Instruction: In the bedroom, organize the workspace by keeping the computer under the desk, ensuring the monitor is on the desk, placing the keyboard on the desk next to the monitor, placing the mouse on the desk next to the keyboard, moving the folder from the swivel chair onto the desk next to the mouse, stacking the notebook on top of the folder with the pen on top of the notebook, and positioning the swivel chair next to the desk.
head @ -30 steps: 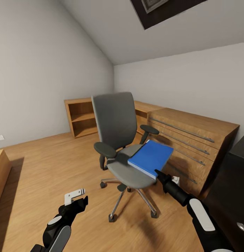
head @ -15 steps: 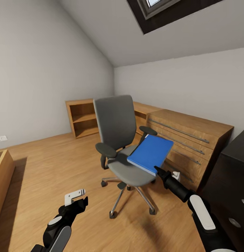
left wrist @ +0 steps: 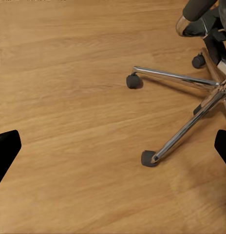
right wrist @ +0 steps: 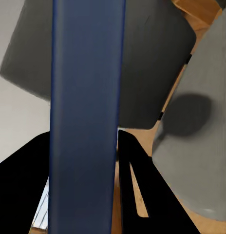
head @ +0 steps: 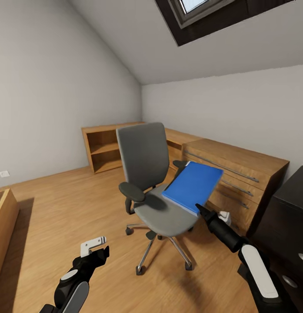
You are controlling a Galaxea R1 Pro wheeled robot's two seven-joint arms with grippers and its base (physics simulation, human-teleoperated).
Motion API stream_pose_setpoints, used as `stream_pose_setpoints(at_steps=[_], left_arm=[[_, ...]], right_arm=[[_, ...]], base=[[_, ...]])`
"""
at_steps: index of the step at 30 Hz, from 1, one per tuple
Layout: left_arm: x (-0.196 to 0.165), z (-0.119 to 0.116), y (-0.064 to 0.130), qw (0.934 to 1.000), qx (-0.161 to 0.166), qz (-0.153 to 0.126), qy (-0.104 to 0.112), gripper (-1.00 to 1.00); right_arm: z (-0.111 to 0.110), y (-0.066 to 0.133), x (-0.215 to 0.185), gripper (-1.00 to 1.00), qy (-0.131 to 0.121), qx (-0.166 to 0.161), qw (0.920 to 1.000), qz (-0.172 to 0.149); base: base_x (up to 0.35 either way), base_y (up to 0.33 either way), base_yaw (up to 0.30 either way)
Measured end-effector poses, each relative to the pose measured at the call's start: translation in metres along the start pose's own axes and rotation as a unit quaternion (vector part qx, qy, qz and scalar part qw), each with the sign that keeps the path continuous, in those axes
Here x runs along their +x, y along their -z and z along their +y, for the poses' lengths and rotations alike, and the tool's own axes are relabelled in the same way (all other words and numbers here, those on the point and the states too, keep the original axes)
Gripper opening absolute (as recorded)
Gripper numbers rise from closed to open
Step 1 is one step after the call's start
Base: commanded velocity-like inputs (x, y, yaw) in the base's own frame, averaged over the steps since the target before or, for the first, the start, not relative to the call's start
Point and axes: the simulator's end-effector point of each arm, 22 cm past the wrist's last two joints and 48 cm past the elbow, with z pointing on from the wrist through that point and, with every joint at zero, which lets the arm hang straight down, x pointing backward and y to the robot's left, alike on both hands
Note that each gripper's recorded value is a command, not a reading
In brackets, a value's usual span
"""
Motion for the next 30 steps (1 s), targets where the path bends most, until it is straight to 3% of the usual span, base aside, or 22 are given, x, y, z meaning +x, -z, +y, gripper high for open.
stream_pose_setpoints(at_steps=[4,8,14,17,30], left_arm=[[-0.007,-0.002,0.004,1.0,0.0,0.0,0.0,1.0],[-0.015,-0.004,0.007,1.0,-0.001,0.0,-0.001,1.0],[-0.027,-0.006,0.013,1.0,-0.001,0.0,-0.001,1.0],[-0.032,-0.007,0.016,1.0,-0.001,0.0,-0.001,1.0],[-0.054,-0.013,0.028,1.0,0.0,0.003,-0.002,1.0]], right_arm=[[0.017,0.008,-0.011,-1.0,0.017,0.007,0.9997,-0.015],[0.035,0.012,-0.015,-1.0,0.019,-0.008,0.9997,-0.015],[0.072,0.021,-0.01,-1.0,0.017,-0.087,0.996,-0.006],[0.082,0.024,-0.01,-1.0,0.014,-0.107,0.9942,-0.003],[0.107,0.021,-0.018,-1.0,0.006,-0.118,0.993,0.008]], base=[[0.0,0.0,0.0],[0.0,0.0,0.0],[0.0,0.0,0.0],[0.0,0.0,0.0],[0.0,0.0,0.0]])
